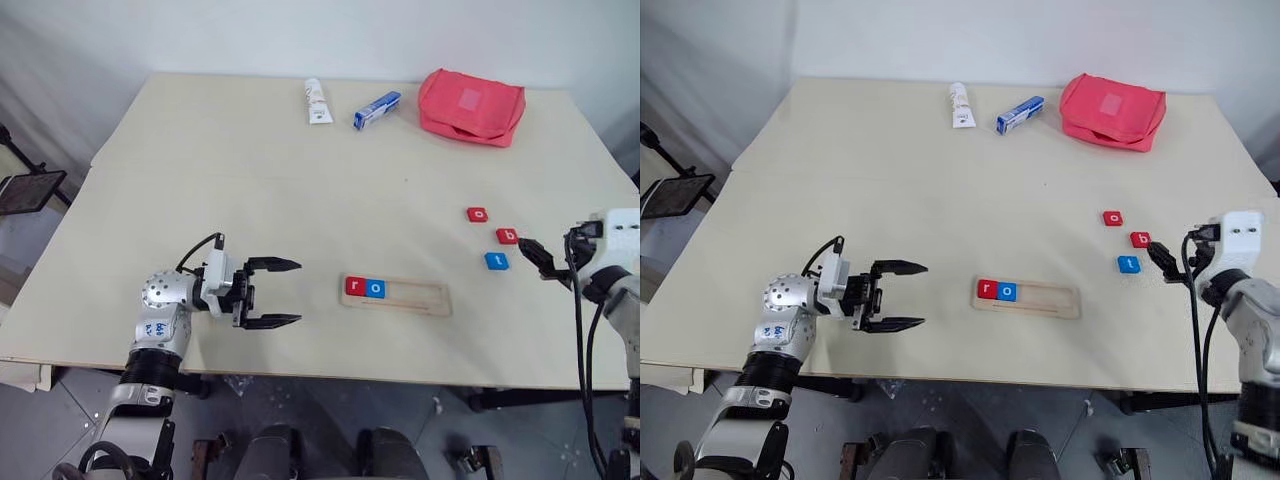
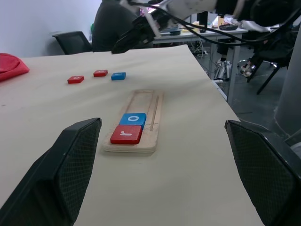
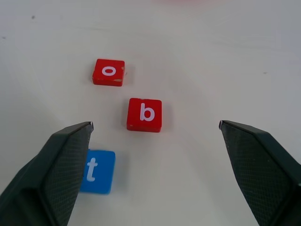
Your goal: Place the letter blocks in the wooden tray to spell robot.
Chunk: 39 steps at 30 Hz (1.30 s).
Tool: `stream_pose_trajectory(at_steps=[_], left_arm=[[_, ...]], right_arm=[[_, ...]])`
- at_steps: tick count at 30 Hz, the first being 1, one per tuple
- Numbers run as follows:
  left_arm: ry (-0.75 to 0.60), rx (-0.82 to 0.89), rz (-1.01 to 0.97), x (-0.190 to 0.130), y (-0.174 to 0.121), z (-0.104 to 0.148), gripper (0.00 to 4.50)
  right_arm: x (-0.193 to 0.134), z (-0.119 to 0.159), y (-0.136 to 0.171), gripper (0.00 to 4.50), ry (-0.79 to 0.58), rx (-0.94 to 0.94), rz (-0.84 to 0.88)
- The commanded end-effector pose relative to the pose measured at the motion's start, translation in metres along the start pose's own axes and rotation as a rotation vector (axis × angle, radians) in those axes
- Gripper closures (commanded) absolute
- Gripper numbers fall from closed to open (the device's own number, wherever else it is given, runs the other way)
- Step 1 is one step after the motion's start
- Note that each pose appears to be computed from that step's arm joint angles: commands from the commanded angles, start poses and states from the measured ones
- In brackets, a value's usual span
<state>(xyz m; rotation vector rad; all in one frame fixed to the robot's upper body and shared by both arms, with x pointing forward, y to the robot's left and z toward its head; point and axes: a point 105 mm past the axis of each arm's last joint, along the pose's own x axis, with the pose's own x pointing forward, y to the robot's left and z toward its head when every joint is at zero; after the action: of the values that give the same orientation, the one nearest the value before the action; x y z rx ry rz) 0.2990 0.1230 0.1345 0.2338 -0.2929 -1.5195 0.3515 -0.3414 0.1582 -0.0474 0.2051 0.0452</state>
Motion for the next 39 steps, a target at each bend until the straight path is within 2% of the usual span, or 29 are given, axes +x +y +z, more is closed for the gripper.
stream_pose_trajectory(at_steps=[1,12,23,27,33,39], left_arm=[[-0.021,0.031,-0.003,0.0,-0.002,0.008,0.03],[-0.022,0.033,0.002,0.0,-0.009,0.01,0.03],[-0.022,0.035,0.023,0.0,-0.011,0.01,0.03],[-0.024,0.038,0.028,0.001,-0.01,0.01,0.0],[-0.023,0.035,0.026,-0.001,-0.011,0.007,0.0],[-0.016,0.017,0.008,-0.006,-0.011,0.002,0.0]], right_arm=[[0.011,0.01,-0.01,0.0,0.006,-0.024,-0.007],[0.046,-0.002,-0.007,0.0,0.084,-0.004,0.028],[0.059,-0.014,-0.001,0.0,0.125,-0.004,0.038],[0.059,-0.018,-0.003,0.83,0.148,0.01,0.012],[0.059,-0.014,-0.008,2.99,0.124,0.015,-0.022],[0.049,0.007,-0.012,3.04,0.031,0.01,-0.048]])
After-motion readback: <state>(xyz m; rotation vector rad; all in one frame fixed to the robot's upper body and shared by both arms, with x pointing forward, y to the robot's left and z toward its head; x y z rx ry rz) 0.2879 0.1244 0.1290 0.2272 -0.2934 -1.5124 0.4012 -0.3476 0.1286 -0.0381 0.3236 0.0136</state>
